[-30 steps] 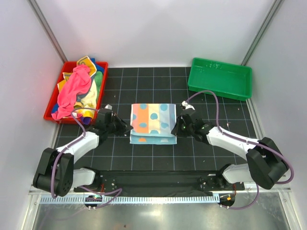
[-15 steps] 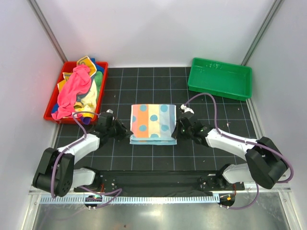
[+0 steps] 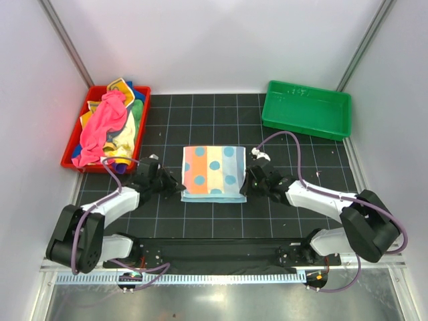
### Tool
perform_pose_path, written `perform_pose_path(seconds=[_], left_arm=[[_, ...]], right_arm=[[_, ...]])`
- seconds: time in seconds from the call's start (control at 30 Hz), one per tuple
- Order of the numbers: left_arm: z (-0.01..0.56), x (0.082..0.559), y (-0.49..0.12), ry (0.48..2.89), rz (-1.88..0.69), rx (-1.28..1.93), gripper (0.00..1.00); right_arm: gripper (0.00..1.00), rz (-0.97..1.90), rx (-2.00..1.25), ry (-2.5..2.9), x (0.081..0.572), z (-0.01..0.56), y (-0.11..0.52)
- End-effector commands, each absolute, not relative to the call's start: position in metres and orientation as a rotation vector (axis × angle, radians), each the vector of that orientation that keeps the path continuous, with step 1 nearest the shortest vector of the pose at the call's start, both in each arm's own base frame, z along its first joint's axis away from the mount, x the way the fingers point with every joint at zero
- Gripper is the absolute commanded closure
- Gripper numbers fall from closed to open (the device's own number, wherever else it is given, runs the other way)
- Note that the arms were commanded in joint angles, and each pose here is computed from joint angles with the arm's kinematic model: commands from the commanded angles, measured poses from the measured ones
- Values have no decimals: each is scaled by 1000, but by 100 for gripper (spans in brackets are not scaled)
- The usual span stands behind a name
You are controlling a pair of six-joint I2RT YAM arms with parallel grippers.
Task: Fold and stack the towels
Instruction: Fold the towel
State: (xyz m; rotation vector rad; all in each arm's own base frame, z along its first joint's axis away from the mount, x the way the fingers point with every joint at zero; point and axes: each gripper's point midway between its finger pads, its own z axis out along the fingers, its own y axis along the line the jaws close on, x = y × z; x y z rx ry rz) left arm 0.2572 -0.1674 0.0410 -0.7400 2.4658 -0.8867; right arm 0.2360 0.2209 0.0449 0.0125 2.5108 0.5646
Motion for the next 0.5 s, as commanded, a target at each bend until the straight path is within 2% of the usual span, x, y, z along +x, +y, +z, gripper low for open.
perform_pose_path(seconds=[0.0, 0.17, 0.47], left_arm=[[58, 260, -169, 2425, -911, -717, 100], [66, 259, -166, 2406, -903, -713, 100], [42, 248, -163, 2461, -868, -734, 99]], right_arm=[[93, 568, 28, 2447, 243, 64, 221], [93, 574, 24, 2442, 239, 68, 222], [91, 554, 21, 2486, 231, 43, 223]])
